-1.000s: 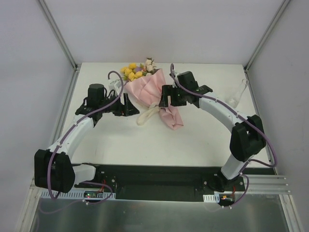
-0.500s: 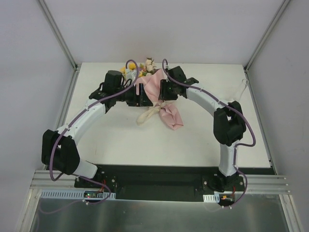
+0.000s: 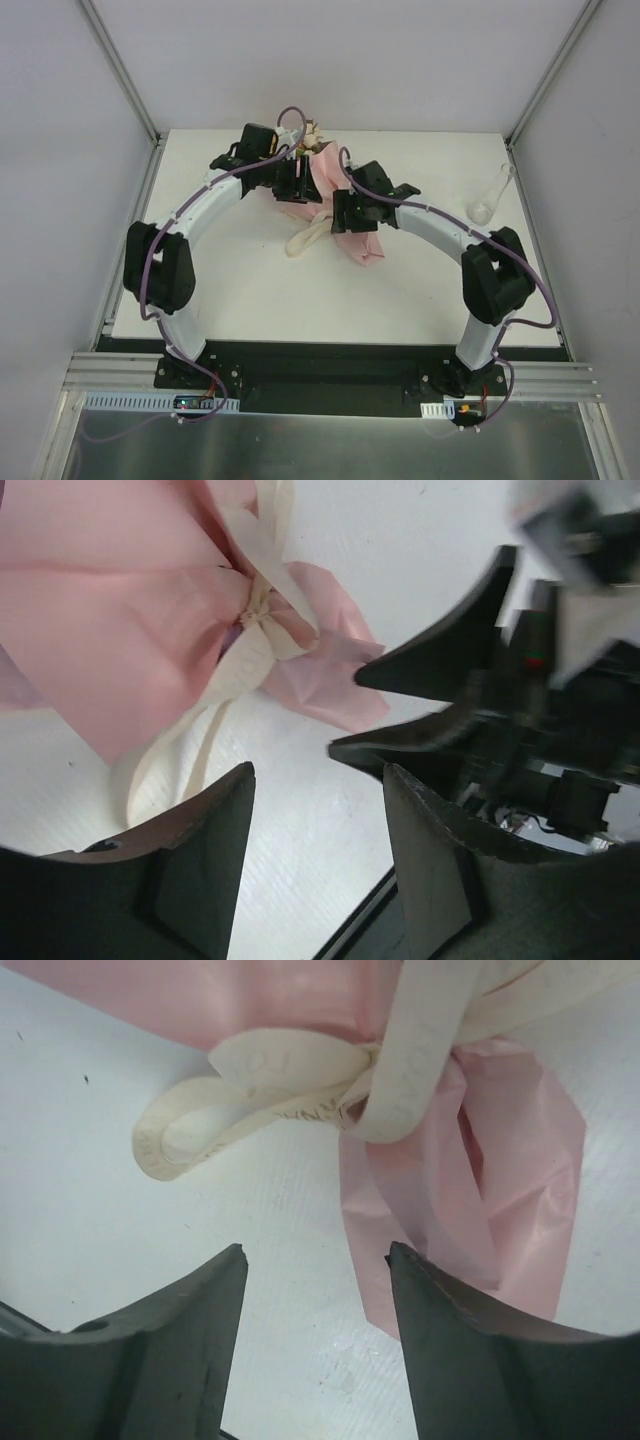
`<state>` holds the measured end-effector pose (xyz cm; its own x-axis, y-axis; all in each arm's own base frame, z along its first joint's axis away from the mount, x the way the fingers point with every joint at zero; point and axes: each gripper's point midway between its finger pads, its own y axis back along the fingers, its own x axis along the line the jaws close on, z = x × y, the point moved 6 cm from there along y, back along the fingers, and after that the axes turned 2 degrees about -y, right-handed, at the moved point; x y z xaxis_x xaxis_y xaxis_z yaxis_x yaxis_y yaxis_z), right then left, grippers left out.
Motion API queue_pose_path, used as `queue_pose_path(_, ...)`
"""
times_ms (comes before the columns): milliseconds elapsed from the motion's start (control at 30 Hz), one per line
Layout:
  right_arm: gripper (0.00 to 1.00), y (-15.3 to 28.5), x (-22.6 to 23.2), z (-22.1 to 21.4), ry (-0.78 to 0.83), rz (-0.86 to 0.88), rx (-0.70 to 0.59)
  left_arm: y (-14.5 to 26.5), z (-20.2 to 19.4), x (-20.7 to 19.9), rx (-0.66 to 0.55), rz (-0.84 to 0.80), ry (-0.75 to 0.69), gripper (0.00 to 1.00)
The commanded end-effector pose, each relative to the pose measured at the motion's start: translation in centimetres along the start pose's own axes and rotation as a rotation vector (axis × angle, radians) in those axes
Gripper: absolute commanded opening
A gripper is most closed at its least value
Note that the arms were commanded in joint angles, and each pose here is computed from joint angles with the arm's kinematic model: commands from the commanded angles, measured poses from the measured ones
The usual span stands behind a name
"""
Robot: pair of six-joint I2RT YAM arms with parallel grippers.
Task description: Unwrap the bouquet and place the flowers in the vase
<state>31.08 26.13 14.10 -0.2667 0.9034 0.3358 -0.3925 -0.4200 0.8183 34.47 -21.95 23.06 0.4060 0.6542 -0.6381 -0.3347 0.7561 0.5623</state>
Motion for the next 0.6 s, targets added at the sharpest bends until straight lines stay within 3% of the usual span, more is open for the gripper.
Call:
queue_pose_path(0,0.65,3.6,-0.8,3.2,-0.027,0.022,-0.147,-2.2,-0.1,0.1,0.104,-0.007,-0.067,0.52)
queue_pose_path(167,0.70,3.1,-1.7,3.3,-0.011,0.051,-0.138,-4.1,-1.2,1.9,0.150,0.072,-0.124,0.60)
queue_pose_path(333,0.70,2.1,-3.6,3.4,0.050,-0.003,-0.141,-5.6,-1.4,2.0,0.171,0.082,-0.145,0.57)
queue_pose_path(467,0.57,0.6,-3.9,2.1,0.065,0.021,-0.086,-5.8,-0.9,1.8,0.154,0.116,-0.174,0.50)
queue_pose_path(567,0.38,0.1,-4.3,0.9,0.067,0.010,-0.068,-5.8,-0.1,1.4,0.134,0.156,-0.229,0.50)
